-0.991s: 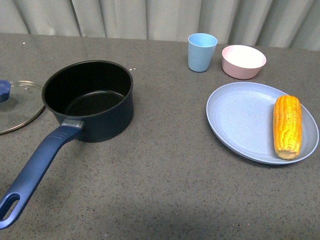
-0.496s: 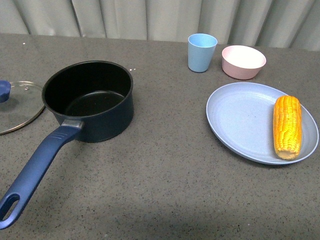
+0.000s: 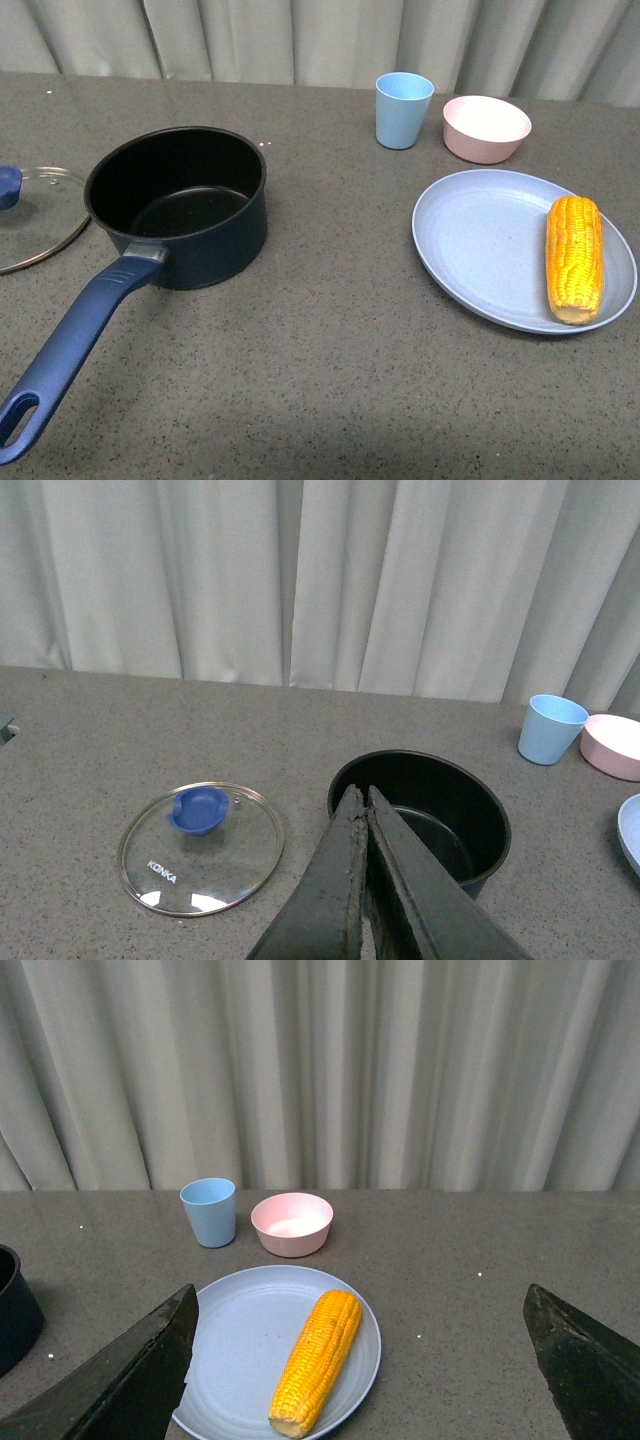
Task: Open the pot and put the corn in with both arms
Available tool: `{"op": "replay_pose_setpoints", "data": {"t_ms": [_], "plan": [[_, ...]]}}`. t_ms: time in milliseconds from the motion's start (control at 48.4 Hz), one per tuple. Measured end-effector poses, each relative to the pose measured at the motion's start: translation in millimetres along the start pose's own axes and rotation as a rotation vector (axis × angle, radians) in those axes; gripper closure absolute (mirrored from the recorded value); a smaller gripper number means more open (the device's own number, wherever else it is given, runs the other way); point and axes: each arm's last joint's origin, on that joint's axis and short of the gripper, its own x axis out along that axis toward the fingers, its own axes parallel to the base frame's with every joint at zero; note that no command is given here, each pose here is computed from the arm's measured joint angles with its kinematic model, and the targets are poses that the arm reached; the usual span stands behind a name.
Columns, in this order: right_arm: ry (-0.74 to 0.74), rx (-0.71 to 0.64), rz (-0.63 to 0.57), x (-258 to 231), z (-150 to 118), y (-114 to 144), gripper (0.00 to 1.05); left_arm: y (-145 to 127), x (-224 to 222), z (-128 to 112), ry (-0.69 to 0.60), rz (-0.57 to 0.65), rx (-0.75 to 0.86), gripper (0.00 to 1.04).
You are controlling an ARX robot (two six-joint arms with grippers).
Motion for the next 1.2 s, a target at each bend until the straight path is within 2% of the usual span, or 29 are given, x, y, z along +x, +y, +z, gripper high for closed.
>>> {"op": "replay_pose_setpoints", "data": {"t_ms": [599, 682, 806, 847, 888, 950, 1033, 1198], "plan": [[0.0, 0.0, 0.0, 0, 0, 0, 0.09, 0, -14, 0, -0.001, 0.0, 0.0, 1.01], [0.0, 0.0, 0.0, 0, 0, 0, 0.09, 0, -21, -5, 0.033, 0.0, 0.0, 1.01], [0.0, 0.0, 0.0, 0, 0, 0, 0.09, 0, -24, -3, 0.005, 0.0, 0.0, 1.01], [-0.007, -0.034, -0.084, 1, 1, 0, 0.09, 0, -24, -3, 0.006, 0.0, 0.0, 0.94], [-0.015, -0.08, -0.251, 3, 4, -1, 0.09, 0, -24, -3, 0.007, 0.0, 0.0, 0.83], [0.008, -0.112, -0.368, 8, 3, -5, 0.09, 0, -24, -3, 0.006, -0.001, 0.0, 0.71], [0.031, -0.12, -0.357, 18, 3, -10, 0.09, 0, -24, -3, 0.007, -0.002, 0.0, 0.51], [0.111, -0.079, -0.282, 45, 8, -15, 0.09, 0, -24, -3, 0.007, -0.001, 0.0, 0.24]]}}
